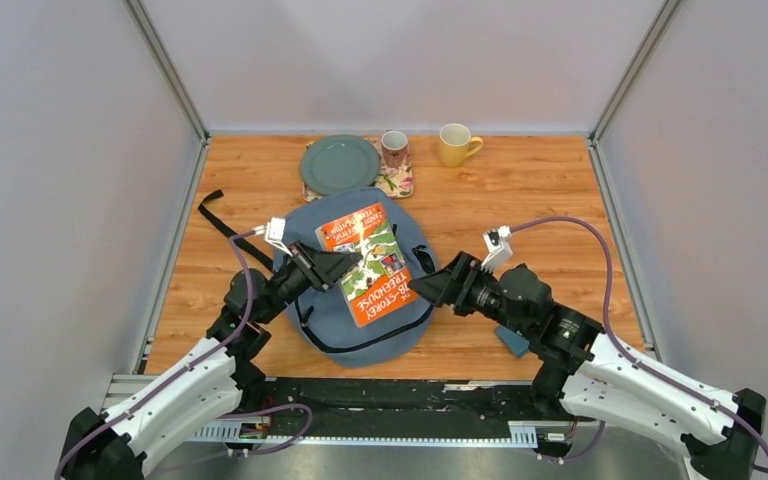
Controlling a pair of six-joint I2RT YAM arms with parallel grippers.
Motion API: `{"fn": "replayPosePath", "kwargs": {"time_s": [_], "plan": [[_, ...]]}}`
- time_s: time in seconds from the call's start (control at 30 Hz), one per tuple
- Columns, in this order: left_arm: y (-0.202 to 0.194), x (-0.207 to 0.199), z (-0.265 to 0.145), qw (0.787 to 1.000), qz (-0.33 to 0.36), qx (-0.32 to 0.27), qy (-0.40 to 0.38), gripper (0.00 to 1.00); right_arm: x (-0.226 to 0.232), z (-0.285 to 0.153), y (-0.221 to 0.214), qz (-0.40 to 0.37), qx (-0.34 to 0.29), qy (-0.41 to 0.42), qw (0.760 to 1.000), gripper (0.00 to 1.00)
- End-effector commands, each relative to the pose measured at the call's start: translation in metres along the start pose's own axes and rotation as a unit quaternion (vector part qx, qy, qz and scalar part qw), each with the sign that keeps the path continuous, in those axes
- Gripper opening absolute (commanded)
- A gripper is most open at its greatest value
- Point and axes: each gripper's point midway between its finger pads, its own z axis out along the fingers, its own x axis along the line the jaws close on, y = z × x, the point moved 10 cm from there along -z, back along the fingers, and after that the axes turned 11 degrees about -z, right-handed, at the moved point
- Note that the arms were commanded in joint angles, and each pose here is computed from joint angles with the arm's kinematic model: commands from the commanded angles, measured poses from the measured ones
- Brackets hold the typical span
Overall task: Pack the student bag
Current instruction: Pick up the book from the center of the board.
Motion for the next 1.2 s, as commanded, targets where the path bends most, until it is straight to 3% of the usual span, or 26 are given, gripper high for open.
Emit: {"fn": "replayPosePath", "kwargs": {"time_s": [0.0, 0.23, 0.73, 0.83, 0.93, 0.97, 1.0, 1.03, 1.07, 1.1, 1.13, 1.17], "plan": [[0.025, -0.050, -0.007, 0.976, -0.054, -0.111, -0.178, 0.00, 0.015, 0.005, -0.001, 0.043, -0.040, 0.074, 0.996, 0.79], [0.031, -0.058, -0.009, 0.966, -0.053, -0.144, -0.207, 0.00, 0.017, 0.012, -0.008, 0.053, -0.047, 0.089, 0.994, 0.79], [0.025, -0.051, -0.013, 0.963, -0.094, -0.133, -0.213, 0.00, 0.058, 0.046, 0.001, 0.046, -0.088, 0.211, 0.972, 0.79], [0.021, -0.040, -0.014, 0.964, -0.112, -0.137, -0.197, 0.00, 0.064, 0.053, 0.004, 0.046, -0.090, 0.220, 0.970, 0.65], [0.019, -0.035, -0.014, 0.968, -0.114, -0.130, -0.181, 0.00, 0.067, 0.051, 0.007, 0.035, -0.099, 0.229, 0.968, 0.41], [0.018, -0.034, -0.013, 0.971, -0.107, -0.126, -0.173, 0.00, 0.067, 0.049, 0.009, 0.032, -0.104, 0.228, 0.967, 0.21], [0.016, -0.028, -0.011, 0.975, -0.106, -0.118, -0.153, 0.00, 0.067, 0.048, 0.009, 0.030, -0.107, 0.228, 0.967, 0.08], [0.014, -0.027, -0.010, 0.978, -0.104, -0.109, -0.145, 0.00, 0.066, 0.044, 0.010, 0.030, -0.108, 0.225, 0.968, 0.00], [0.014, -0.027, -0.009, 0.980, -0.098, -0.104, -0.138, 0.00, 0.065, 0.042, 0.010, 0.029, -0.110, 0.223, 0.968, 0.00], [0.011, -0.020, -0.007, 0.986, -0.095, -0.090, -0.107, 0.06, 0.064, 0.039, 0.011, 0.026, -0.112, 0.220, 0.969, 0.00], [0.009, -0.018, -0.006, 0.990, -0.083, -0.072, -0.089, 0.28, 0.057, 0.039, 0.007, 0.017, -0.101, 0.198, 0.975, 0.00], [0.015, -0.027, -0.003, 0.994, -0.033, -0.067, -0.078, 0.39, 0.056, 0.029, 0.012, 0.017, -0.116, 0.192, 0.974, 0.00]]}}
